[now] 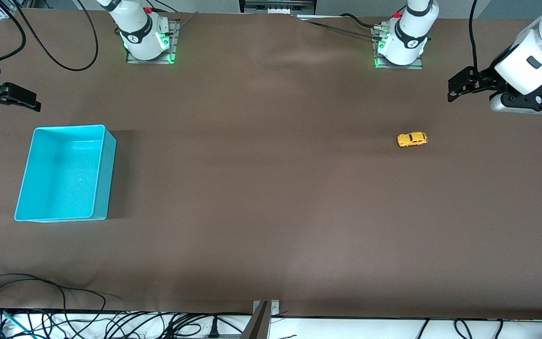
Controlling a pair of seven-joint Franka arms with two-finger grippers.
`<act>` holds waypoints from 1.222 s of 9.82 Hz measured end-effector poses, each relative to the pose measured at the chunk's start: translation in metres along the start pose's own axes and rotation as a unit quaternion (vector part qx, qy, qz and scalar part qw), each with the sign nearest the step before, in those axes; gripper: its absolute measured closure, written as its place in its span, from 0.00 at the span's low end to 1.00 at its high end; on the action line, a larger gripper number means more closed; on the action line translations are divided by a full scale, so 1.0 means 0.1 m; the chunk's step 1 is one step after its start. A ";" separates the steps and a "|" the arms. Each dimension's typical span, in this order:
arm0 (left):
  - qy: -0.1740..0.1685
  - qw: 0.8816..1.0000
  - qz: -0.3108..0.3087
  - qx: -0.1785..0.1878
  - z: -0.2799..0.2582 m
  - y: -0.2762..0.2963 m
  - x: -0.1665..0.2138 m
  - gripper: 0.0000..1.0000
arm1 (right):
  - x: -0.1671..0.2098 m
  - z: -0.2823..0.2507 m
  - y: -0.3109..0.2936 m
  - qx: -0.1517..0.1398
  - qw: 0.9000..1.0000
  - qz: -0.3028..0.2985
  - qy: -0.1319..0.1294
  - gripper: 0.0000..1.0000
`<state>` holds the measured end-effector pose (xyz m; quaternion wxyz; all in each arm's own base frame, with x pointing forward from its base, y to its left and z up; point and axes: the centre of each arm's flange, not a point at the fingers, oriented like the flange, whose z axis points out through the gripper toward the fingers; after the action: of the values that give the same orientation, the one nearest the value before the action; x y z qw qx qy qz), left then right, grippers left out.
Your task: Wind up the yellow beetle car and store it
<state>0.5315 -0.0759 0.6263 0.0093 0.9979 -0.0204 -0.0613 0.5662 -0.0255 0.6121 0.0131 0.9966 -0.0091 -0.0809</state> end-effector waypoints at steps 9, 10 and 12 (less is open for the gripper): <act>-0.002 1.000 0.000 0.000 0.00 0.00 0.00 0.00 | -0.02 -0.01 -0.01 0.015 1.000 -0.001 -0.003 0.00; -0.002 1.000 0.000 0.000 0.00 0.00 0.00 0.00 | -0.02 -0.01 -0.01 0.015 1.000 0.000 -0.003 0.00; -0.002 1.000 0.000 0.000 0.00 0.00 0.00 0.00 | -0.02 -0.01 -0.01 0.016 1.000 0.000 -0.003 0.00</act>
<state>0.5310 -0.0758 0.6260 0.0091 0.9978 -0.0204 -0.0631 0.5640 -0.0244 0.6134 -0.0028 0.9964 -0.0099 -0.0842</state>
